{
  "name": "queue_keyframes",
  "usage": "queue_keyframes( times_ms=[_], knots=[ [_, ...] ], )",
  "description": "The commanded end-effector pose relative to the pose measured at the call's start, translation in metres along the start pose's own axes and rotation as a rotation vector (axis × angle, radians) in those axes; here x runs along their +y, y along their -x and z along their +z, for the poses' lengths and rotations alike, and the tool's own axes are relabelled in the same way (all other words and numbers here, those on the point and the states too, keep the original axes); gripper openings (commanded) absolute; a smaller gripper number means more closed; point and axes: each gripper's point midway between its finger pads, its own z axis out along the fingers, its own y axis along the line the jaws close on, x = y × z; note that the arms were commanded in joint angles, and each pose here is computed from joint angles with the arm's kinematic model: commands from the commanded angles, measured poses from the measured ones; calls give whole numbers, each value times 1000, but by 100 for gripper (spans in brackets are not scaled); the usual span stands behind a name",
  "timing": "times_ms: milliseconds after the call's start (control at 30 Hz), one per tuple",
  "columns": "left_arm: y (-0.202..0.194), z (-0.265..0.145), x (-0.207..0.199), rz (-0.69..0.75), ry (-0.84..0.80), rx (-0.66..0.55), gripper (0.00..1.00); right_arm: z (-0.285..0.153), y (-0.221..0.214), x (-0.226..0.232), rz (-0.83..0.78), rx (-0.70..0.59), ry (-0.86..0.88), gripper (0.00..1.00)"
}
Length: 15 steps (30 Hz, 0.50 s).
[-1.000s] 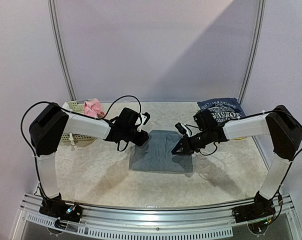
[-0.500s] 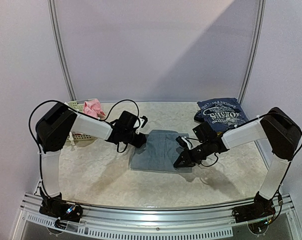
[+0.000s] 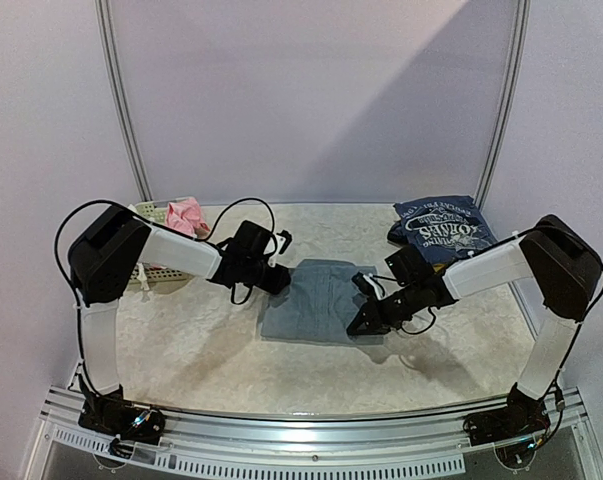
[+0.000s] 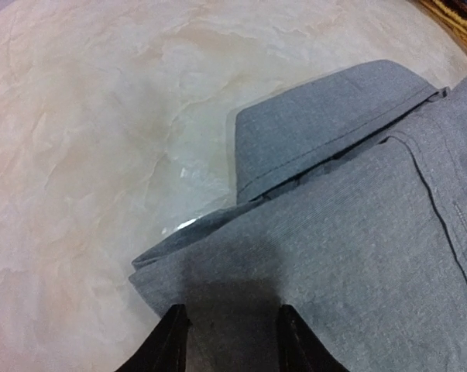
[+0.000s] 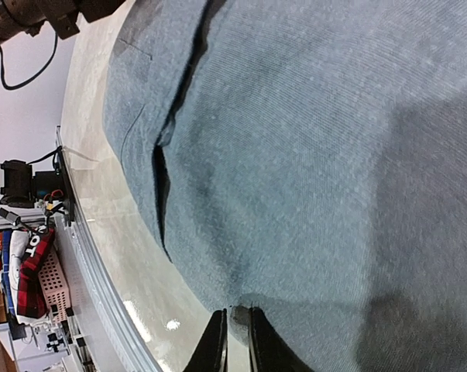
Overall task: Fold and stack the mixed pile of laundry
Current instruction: Adjust the square-folded shirt at the center of the board.
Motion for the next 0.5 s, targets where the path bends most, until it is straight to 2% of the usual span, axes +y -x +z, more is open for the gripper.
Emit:
queue_keyframes(
  times_ms=[0,167,267,367,467],
  knots=[
    [12,-29,17,11,67,-30,43,-20,14,14,-38,-52,-39,11],
    [29,-63,15,64,138,-85,48,-40,32,37,-98,-113,-34,14],
    [30,-84,7,137,189,-85,51,-54,41,49,-129,-158,-40,20],
    [34,-102,-9,232,236,-99,55,-67,48,58,-156,-205,-49,32],
    [33,-116,-35,376,260,-103,59,-78,53,59,-164,-253,-83,51]
  ],
)
